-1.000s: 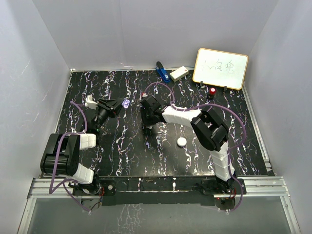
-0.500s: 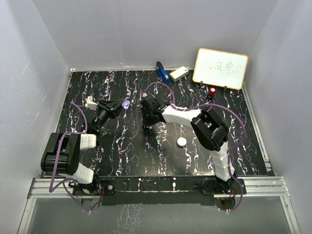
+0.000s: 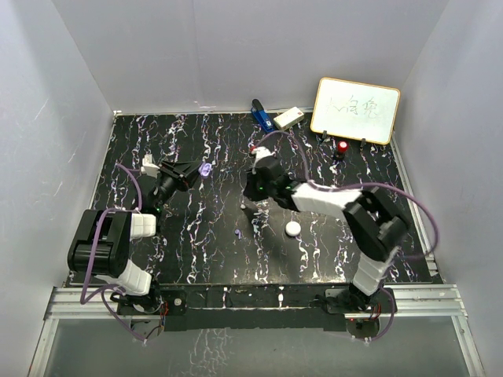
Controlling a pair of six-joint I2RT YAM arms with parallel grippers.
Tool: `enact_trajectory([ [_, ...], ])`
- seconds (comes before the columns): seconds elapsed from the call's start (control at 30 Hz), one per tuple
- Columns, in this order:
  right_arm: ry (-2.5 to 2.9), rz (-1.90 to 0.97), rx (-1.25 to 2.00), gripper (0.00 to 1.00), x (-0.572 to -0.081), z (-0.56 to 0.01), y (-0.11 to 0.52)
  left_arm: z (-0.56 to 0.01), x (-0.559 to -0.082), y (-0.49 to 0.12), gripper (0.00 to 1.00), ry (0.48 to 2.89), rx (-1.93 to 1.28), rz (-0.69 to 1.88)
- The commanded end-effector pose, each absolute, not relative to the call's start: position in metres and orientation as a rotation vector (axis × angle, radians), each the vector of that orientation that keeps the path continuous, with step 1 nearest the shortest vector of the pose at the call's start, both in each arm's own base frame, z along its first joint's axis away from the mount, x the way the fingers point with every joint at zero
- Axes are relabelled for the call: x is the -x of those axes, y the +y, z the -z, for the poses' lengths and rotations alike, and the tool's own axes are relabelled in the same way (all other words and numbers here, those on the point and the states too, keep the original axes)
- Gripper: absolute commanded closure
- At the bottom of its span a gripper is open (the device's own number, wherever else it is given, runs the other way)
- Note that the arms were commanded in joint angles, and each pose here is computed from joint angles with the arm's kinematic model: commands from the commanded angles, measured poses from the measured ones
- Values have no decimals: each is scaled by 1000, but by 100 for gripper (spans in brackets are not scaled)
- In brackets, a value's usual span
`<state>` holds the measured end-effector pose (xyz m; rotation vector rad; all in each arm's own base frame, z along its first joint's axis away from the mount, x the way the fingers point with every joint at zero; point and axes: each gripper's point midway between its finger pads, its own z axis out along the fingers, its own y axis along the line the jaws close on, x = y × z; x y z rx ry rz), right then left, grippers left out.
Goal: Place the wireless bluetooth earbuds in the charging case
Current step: Pick up the earbud from the center of the board, then place the earbud in the charging case.
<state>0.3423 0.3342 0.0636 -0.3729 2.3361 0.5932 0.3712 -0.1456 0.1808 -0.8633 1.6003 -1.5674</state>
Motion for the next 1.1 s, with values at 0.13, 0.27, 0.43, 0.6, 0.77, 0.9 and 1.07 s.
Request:
enact_trajectory([
  [0.13,1597,-773,409,100,-363,-218,326,-214,-377,-153,100,1529,795,1685],
  [0.27,1540,-797,480,100,-359,-233,334,-218,-378,-163,100,1528,808,1728],
  [0.43,1378,-887,513,100,-346,-259,341,-221,-376,-184,100,1546,817,1766],
  [0.6,1215,-939,555,100,-330,-280,342,-223,-371,-204,100,1557,813,1822],
  [0.77,1147,-946,573,100,-323,-290,341,-223,-367,-217,100,1562,805,1872],
  [0.9,1131,-934,592,100,-323,-292,343,-223,-366,-225,100,1571,799,1907],
  [1.07,1119,-911,622,100,-323,-285,343,-228,-363,-232,100,1567,778,1974],
])
